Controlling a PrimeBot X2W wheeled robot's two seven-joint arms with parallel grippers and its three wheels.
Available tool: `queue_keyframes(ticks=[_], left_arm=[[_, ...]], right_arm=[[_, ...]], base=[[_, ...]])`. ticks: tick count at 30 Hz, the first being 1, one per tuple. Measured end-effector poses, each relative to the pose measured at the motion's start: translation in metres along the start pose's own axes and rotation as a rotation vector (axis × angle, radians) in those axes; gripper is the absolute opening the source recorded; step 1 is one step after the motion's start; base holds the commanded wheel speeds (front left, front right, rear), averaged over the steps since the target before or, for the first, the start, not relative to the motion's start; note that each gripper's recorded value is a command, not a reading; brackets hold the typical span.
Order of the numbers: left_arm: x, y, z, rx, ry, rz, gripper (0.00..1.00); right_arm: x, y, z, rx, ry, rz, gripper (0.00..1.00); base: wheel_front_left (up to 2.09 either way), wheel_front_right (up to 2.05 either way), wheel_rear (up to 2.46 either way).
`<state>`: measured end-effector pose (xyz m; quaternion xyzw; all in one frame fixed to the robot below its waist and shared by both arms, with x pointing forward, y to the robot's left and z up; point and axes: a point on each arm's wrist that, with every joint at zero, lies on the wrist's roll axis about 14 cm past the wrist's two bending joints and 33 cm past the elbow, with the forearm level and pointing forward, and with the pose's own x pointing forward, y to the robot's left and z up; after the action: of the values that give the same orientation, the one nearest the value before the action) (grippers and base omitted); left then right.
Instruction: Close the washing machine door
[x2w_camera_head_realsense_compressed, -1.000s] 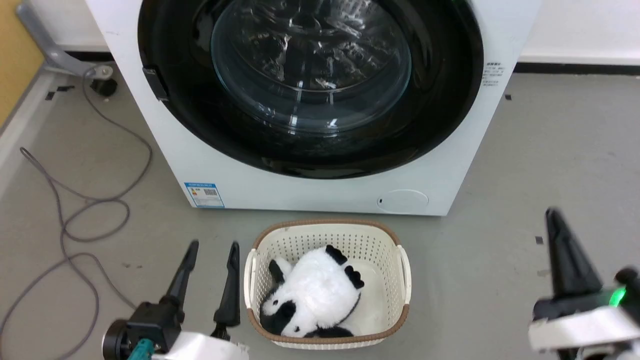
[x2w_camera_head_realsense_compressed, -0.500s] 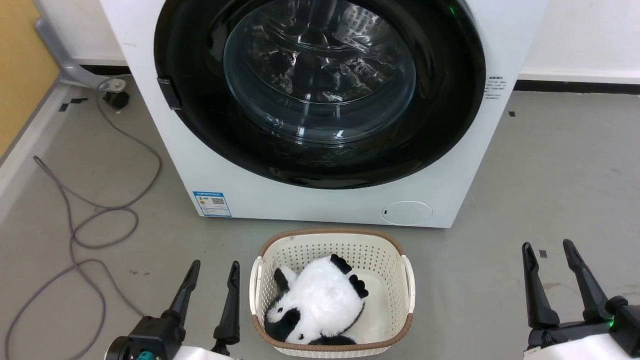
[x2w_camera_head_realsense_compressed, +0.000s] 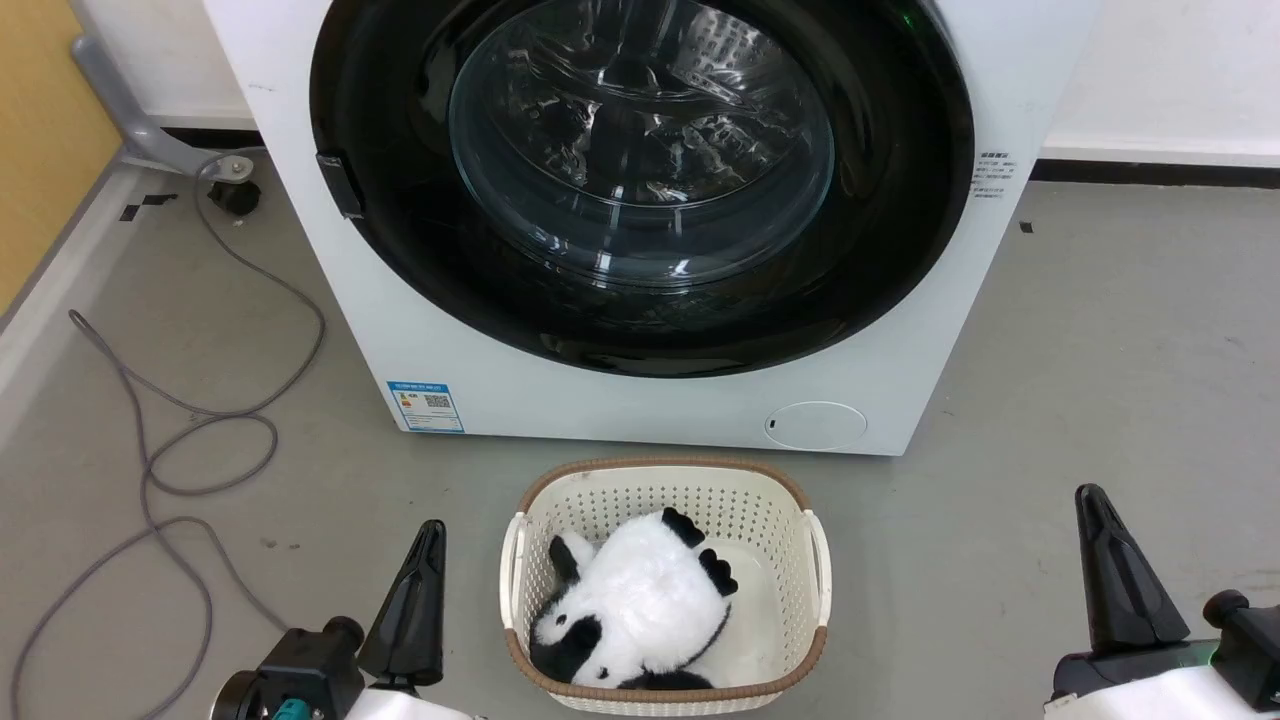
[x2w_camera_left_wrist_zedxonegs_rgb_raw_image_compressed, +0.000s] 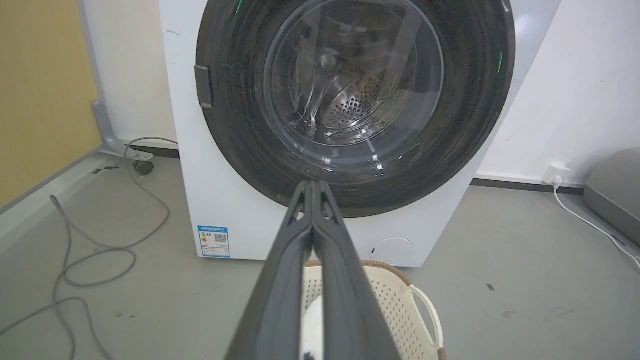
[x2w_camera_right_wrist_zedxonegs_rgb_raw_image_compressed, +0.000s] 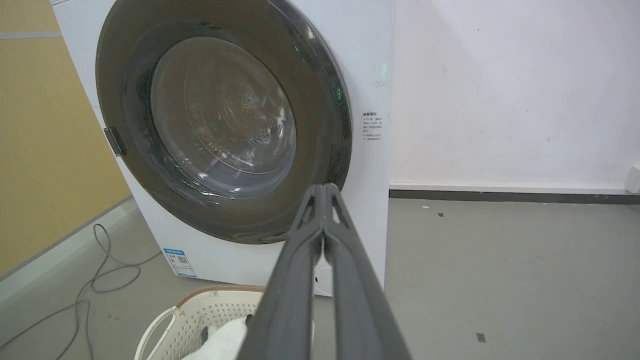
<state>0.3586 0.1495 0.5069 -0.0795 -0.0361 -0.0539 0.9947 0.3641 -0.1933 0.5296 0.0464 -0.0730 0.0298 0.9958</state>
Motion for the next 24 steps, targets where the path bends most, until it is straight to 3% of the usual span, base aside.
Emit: queue_keyframes(ticks=[24], left_arm=[[0.0011,0.0040,0.0016,0.040,0.024,0.014,0.00]], right_arm=[[-0.0007,0.0059,-0.0044,-0.026,0.042,0.016,0.00]], base=[[0.00,0.00,0.00]])
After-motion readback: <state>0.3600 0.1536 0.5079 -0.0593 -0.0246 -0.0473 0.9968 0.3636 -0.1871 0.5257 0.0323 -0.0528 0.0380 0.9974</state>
